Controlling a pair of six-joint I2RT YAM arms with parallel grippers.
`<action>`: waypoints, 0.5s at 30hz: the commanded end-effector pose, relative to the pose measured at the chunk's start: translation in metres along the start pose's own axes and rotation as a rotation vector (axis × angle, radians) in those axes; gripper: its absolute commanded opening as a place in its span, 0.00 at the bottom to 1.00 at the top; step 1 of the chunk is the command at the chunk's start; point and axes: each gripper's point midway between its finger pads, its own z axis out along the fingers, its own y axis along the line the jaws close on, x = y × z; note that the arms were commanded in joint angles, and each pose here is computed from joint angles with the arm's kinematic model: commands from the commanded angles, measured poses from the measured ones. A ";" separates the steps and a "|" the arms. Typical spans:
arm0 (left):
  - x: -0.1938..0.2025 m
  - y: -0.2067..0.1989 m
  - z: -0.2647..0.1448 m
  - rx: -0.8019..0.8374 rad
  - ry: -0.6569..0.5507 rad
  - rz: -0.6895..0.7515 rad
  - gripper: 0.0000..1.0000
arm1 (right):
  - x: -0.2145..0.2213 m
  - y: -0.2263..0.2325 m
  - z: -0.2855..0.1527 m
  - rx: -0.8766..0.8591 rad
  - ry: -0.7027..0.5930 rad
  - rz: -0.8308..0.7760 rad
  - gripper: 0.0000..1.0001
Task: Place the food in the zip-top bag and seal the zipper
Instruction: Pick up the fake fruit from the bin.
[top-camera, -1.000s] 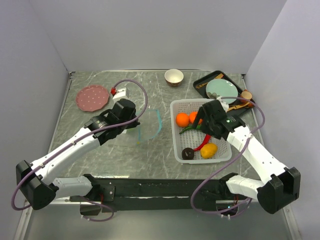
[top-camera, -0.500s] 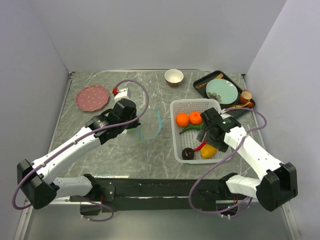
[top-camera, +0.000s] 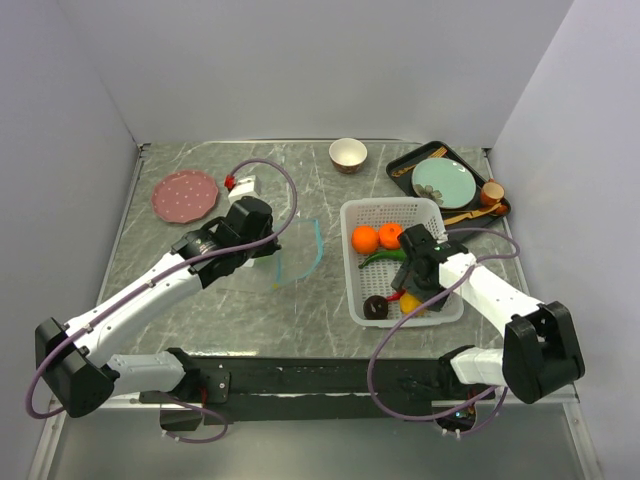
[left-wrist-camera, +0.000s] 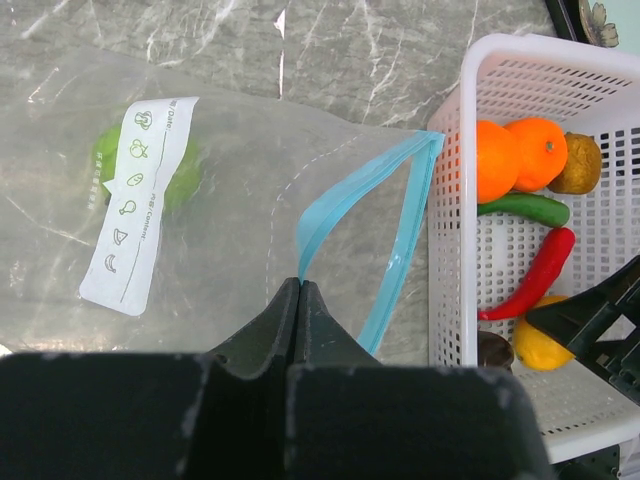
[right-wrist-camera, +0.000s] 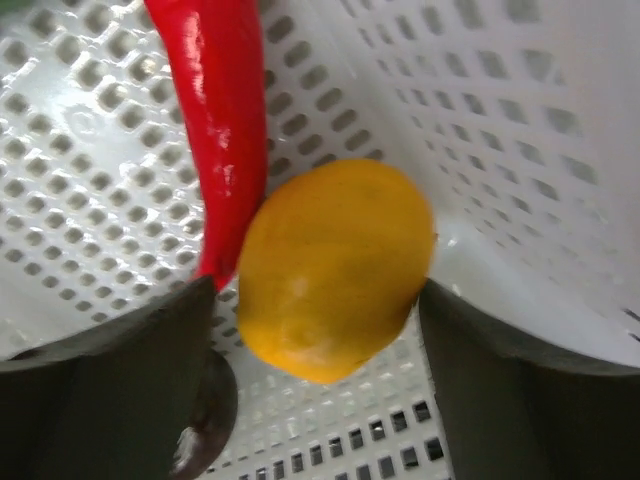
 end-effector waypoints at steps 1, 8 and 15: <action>-0.008 -0.003 0.002 0.013 -0.024 0.004 0.01 | -0.012 0.023 0.001 -0.102 -0.038 0.024 0.69; -0.005 0.001 0.004 0.003 -0.020 -0.005 0.01 | -0.034 0.058 -0.018 -0.275 -0.109 -0.022 0.56; -0.003 0.003 0.005 -0.001 -0.015 -0.015 0.01 | -0.053 0.092 -0.037 -0.393 -0.142 -0.085 0.52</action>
